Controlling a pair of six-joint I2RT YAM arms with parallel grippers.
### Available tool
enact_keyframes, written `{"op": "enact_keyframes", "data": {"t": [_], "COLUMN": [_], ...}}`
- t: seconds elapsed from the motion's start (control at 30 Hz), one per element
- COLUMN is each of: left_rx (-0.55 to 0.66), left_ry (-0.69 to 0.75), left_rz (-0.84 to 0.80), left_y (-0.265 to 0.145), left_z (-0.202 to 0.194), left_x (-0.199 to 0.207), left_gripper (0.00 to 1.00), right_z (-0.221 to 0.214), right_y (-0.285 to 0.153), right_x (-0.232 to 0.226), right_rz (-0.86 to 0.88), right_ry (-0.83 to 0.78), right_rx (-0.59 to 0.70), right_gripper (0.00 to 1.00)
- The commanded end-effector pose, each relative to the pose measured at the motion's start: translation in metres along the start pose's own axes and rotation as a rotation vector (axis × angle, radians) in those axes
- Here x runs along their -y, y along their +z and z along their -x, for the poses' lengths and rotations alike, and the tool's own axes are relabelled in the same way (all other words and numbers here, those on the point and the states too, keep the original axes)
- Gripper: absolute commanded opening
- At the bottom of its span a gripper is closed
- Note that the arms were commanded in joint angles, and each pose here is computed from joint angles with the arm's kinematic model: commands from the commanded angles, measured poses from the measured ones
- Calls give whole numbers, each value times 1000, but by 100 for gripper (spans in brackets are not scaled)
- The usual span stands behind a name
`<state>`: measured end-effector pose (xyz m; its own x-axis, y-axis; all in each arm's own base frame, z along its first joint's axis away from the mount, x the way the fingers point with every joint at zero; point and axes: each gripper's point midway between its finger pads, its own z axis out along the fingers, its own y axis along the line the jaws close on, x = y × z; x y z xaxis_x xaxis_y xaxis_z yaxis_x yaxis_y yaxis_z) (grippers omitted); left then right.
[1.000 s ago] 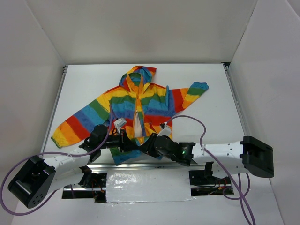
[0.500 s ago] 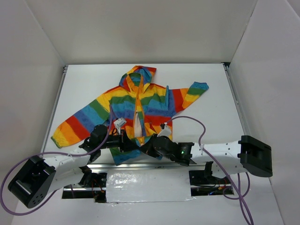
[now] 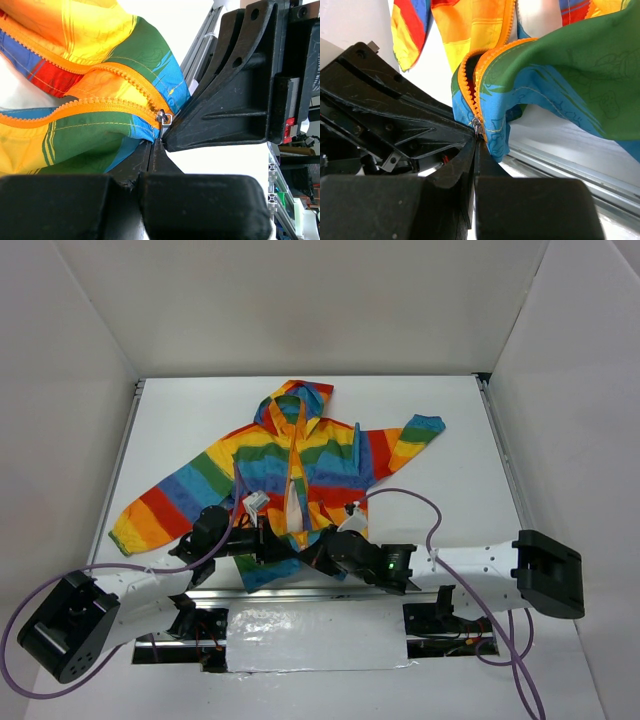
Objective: Zip up the jacket
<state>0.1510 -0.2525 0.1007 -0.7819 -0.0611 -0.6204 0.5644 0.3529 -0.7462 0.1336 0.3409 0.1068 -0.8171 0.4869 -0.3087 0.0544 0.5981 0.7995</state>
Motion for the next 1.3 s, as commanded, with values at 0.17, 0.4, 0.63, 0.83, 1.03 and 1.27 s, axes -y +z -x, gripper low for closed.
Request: {"op": "enact_keyframes", "data": {"t": [0.17,0.4,0.63,0.83,1.03,1.27], "left_rx": [4,-5,-18,-25,-33,-38], "left_ry": [44,49,60,74,77,85], "left_rz": [-53,-68,-87,-90,-88,-96], "left_y": [2,3,4,6,7,7], "left_z": [2,1,-1,-1,-3,-3], "left_x": [9,12,16,19,19,22], "left_gripper": [0,0,0,0,0,0], "right_z": [17,24,35,29,22,32], "right_y": [-12,-9,-13,-14,-17,-18], "right_x": [-26,-29,-36,-45,-52,-51], "right_rz": [57,71,93,45,63,95], "right_ry": [70,102,152,189,210,250], "right_rx": [60,32,-38,-154,-240,-266], "right_gripper": [0,0,0,0,0,0]}}
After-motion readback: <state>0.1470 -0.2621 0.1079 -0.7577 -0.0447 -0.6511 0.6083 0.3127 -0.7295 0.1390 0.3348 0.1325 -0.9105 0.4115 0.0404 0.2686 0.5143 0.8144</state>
